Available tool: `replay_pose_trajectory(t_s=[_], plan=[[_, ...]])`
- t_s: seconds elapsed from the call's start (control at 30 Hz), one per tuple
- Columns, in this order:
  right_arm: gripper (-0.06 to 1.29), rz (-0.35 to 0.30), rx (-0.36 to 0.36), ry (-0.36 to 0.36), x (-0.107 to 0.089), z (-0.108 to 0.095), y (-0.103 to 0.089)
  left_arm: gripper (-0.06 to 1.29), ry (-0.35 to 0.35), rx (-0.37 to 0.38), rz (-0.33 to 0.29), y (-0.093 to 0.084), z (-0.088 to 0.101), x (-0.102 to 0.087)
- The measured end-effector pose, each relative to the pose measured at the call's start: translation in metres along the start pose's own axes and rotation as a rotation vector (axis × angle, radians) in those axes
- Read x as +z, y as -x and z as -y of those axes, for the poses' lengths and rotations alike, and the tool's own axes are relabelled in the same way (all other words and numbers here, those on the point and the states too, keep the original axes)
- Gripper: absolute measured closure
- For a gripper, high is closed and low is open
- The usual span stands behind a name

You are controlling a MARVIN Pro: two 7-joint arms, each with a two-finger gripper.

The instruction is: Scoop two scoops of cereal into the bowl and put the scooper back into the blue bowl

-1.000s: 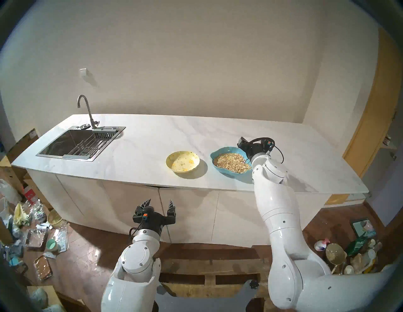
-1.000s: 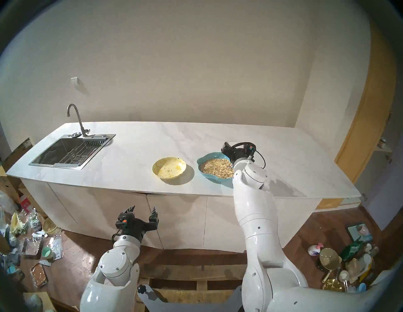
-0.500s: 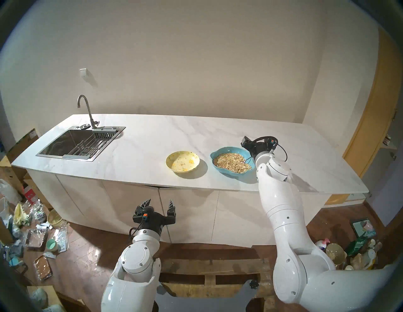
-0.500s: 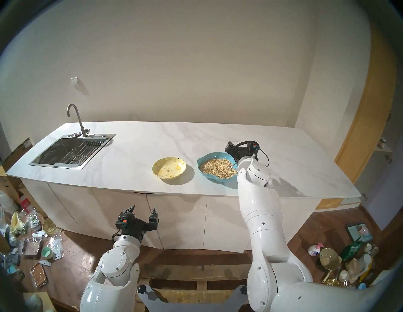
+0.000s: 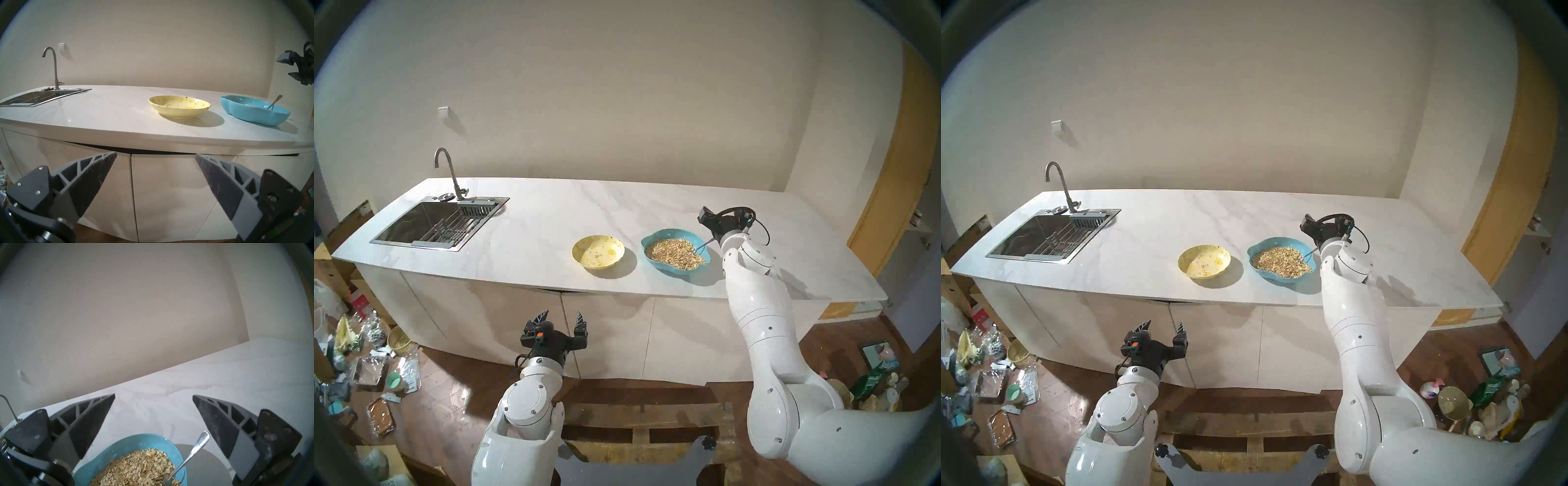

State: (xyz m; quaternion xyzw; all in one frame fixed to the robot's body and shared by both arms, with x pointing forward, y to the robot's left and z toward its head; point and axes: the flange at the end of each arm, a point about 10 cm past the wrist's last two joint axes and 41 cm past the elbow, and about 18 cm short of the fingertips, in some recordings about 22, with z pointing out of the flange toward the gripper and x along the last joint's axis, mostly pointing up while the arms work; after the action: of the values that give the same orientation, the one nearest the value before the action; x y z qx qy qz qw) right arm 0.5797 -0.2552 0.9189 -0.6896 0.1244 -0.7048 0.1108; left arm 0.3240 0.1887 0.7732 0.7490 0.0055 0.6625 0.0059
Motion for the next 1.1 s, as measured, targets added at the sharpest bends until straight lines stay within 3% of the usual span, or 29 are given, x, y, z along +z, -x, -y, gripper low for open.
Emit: replay_pose_trajectory(t_s=[0.27,0.57,1.1], plan=[[-0.01,-0.006,-0.011,-0.014,0.005,-0.003,0.001,-0.03,0.000,0.000,0.000,0.000,0.000,0.000],[-0.01,0.023,-0.004,-0.014,0.011,-0.014,0.018,-0.03,0.000,0.000,0.000,0.000,0.000,0.000],[-0.01,0.032,0.006,0.007,0.020,-0.042,0.030,-0.03,0.000,0.000,0.000,0.000,0.000,0.000]])
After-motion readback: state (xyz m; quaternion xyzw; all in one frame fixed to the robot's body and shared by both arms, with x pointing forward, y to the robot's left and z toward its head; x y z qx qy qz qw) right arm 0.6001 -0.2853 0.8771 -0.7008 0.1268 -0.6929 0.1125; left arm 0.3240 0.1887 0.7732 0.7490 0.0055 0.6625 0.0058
